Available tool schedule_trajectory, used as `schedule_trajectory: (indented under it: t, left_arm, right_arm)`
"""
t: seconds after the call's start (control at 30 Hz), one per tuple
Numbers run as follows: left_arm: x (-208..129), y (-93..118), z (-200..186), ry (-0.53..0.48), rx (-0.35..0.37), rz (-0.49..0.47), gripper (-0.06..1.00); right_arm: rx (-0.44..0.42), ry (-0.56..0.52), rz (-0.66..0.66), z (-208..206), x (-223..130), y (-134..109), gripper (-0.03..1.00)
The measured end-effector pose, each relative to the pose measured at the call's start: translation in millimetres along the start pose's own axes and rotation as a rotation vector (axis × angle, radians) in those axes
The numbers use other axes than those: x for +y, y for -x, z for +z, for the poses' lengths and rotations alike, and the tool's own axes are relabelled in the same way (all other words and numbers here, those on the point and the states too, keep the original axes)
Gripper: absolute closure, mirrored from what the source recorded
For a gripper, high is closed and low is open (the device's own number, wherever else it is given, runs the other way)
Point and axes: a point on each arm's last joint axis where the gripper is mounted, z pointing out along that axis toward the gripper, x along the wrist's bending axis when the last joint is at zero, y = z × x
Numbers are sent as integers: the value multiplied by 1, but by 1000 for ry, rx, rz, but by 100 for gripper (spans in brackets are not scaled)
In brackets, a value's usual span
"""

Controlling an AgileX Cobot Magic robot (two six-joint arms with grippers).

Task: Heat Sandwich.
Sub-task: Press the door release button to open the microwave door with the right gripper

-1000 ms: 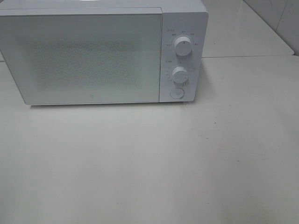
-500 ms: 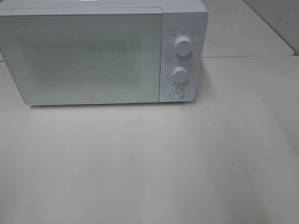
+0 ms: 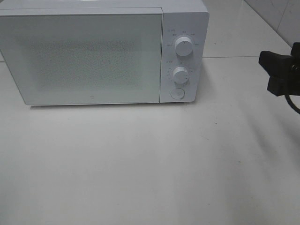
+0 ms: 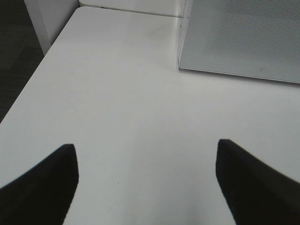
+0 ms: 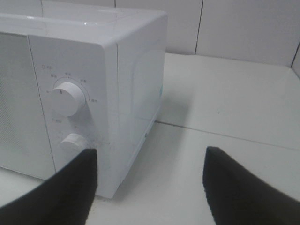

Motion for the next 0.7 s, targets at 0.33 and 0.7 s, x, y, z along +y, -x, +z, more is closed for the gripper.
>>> schedule_trajectory:
  t: [0.33,0.7]
  left_arm:
    - [0,0,0,0,0,0,18]
    - [0,0,0,0,0,0,18]
  right_arm:
    - [104,-119,62,16,-27,-18,60]
    - [115,-212,252,39,-65,-56,96]
